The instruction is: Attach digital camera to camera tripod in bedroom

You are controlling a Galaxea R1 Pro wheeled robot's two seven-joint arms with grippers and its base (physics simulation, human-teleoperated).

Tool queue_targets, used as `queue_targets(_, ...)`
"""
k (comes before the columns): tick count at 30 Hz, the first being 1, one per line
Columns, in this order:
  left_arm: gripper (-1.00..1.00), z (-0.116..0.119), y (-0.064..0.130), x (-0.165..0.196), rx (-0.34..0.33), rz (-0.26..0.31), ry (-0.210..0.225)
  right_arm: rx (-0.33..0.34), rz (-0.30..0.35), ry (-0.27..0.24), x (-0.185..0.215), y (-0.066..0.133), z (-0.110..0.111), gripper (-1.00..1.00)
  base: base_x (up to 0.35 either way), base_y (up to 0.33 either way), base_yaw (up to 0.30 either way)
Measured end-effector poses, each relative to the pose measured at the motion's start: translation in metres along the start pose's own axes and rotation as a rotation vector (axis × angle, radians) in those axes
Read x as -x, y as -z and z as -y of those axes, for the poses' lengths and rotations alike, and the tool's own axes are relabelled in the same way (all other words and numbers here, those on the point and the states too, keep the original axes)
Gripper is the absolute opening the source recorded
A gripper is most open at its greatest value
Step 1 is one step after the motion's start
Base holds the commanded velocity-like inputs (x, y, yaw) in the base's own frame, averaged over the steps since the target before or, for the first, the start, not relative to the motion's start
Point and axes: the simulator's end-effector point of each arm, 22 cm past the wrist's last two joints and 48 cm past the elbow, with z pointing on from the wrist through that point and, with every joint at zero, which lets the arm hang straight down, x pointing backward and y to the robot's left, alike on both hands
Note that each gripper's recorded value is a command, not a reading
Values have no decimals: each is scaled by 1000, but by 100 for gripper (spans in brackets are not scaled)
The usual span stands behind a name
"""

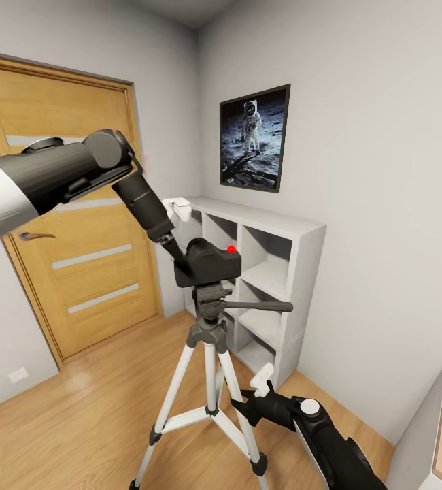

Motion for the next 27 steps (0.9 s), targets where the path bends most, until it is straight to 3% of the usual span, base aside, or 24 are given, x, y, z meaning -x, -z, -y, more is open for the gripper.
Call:
queue_targets(7,100,-28,40,-14,82,118,36,0,0,0,0,0,0,-100,0,0,0)
queue_targets(8,100,-33,55,-17,112,165,34,-1,0,0,0,0,0,-100,0,0,0)
queue_targets(10,100,-35,62,-19,125,193,33,-1,0,0,0,0,0,-100,0,0,0)
queue_targets(12,100,-40,83,-23,157,276,35,0,0,1,0,0,0,-100,0,0,0)
queue_targets(17,100,-51,102,-45,187,379,72,0,0,1,0,0,0,-100,0,0,0)
queue_targets(23,100,-73,69,-108,133,418,231,-1,0,1,0,0,0,-100,0,0,0)
queue_targets(24,100,-73,69,-108,132,418,232,-1,0,0,0,0,0,-100,0,0,0)
queue_targets(27,100,-83,49,-145,94,427,333,-1,0,1,0,0,0,-100,0,0,0)
